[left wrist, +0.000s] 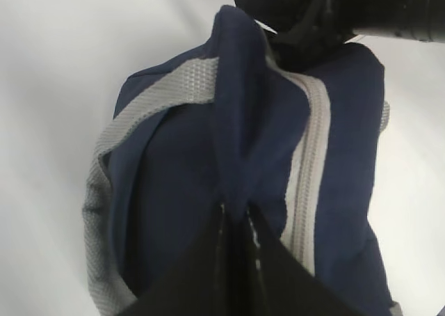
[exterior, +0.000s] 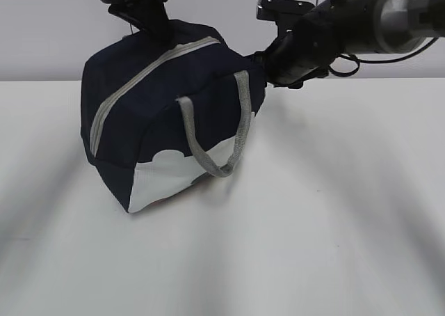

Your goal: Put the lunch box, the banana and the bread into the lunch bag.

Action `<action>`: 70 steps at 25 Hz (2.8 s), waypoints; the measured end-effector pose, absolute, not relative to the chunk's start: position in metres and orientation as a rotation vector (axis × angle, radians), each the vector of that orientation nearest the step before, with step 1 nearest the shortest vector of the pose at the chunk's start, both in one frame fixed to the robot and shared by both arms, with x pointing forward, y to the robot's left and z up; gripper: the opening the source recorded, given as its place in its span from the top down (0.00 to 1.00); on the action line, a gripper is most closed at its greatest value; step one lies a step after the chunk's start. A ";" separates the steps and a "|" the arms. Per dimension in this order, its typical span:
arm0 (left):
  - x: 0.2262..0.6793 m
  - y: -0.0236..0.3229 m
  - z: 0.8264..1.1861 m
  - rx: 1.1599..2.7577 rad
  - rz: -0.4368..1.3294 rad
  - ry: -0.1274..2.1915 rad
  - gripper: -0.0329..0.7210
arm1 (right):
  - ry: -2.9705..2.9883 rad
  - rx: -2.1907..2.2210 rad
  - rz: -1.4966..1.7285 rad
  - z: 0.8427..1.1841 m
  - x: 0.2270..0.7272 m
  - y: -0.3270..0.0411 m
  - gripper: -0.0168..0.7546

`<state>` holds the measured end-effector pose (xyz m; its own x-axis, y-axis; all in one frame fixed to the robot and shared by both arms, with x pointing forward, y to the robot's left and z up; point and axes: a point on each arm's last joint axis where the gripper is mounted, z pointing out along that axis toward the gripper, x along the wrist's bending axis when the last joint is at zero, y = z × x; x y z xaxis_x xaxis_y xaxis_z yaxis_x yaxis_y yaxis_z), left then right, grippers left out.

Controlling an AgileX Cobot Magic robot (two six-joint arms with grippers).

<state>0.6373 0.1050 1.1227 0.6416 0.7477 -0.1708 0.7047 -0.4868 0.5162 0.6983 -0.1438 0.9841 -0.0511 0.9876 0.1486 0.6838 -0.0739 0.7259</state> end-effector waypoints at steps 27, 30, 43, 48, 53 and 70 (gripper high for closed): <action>0.648 0.106 1.104 2.361 0.133 1.159 0.96 | 2.107 1.860 0.312 1.066 0.662 -0.161 0.53; 0.651 0.104 1.098 2.366 0.123 1.168 0.96 | 2.137 1.825 0.329 1.072 0.662 -0.160 0.53; 0.653 0.106 1.096 2.318 0.115 1.280 0.40 | 2.263 1.745 0.431 1.095 0.642 -0.156 0.53; 0.648 0.108 1.108 2.271 0.128 1.327 0.39 | 2.286 1.730 0.434 1.107 0.618 -0.164 0.53; 0.629 0.121 1.144 2.227 0.224 1.318 0.39 | 2.277 1.713 0.459 1.125 0.591 -0.174 0.53; 0.518 0.214 1.165 2.176 0.286 1.557 0.39 | 2.264 1.640 0.503 1.157 0.520 -0.201 0.53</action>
<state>0.5181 0.2142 1.1652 0.3425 0.9353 -0.0885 0.8427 -0.2642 0.4690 0.5197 -0.2008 1.1568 -0.3034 0.9522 -0.0363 0.8473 0.2870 0.4470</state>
